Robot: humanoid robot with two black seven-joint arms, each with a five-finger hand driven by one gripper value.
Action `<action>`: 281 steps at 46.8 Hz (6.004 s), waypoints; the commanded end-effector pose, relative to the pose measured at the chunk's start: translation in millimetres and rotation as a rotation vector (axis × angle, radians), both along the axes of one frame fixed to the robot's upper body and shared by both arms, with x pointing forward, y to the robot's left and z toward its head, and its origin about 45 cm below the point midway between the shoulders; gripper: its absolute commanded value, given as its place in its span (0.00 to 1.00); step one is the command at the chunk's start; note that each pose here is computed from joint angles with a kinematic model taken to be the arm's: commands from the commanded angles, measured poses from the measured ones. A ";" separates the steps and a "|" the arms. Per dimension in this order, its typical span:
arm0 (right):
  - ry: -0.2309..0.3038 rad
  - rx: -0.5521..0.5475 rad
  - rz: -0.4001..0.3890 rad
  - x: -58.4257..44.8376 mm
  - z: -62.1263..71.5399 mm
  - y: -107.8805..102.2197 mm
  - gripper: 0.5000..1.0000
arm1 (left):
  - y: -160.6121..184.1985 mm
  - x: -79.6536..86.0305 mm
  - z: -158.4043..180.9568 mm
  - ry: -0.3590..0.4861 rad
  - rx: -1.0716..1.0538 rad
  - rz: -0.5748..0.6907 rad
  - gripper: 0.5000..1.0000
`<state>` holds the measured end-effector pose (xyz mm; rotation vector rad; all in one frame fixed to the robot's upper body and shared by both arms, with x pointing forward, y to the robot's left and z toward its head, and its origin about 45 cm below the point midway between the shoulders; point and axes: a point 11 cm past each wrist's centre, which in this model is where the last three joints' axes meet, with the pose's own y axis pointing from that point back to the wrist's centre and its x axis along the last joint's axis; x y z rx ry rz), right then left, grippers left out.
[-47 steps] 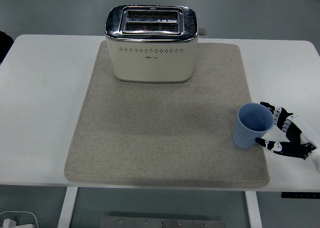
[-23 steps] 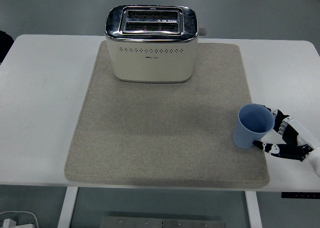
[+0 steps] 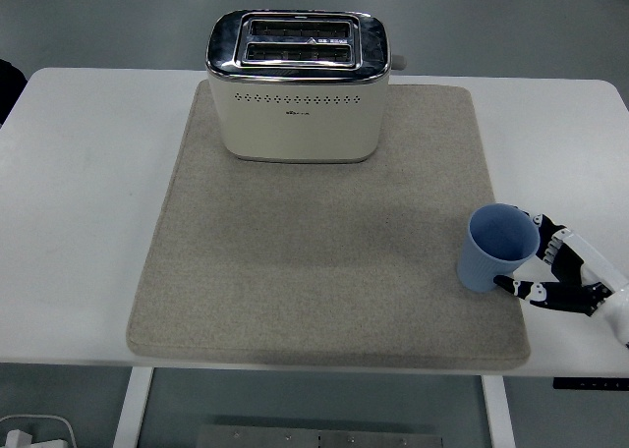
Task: Put the water cup in front of the bread machine
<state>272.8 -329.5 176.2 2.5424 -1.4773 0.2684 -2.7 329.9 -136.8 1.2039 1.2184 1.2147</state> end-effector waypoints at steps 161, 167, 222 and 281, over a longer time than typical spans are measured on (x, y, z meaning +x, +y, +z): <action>-0.004 0.149 0.234 113.1 35.4 205.9 0.00 | 0.0 0.0 0.0 0.000 0.000 0.000 1.00; 0.022 0.139 0.255 111.7 25.3 221.1 0.00 | 0.0 0.0 0.0 0.000 0.000 0.000 1.00; -0.041 0.034 0.264 125.9 7.1 242.5 0.00 | 0.0 0.0 0.0 0.000 0.000 0.000 1.00; -0.047 -0.025 0.186 132.6 -8.0 228.1 0.88 | 0.0 0.0 0.0 0.000 0.000 0.000 1.00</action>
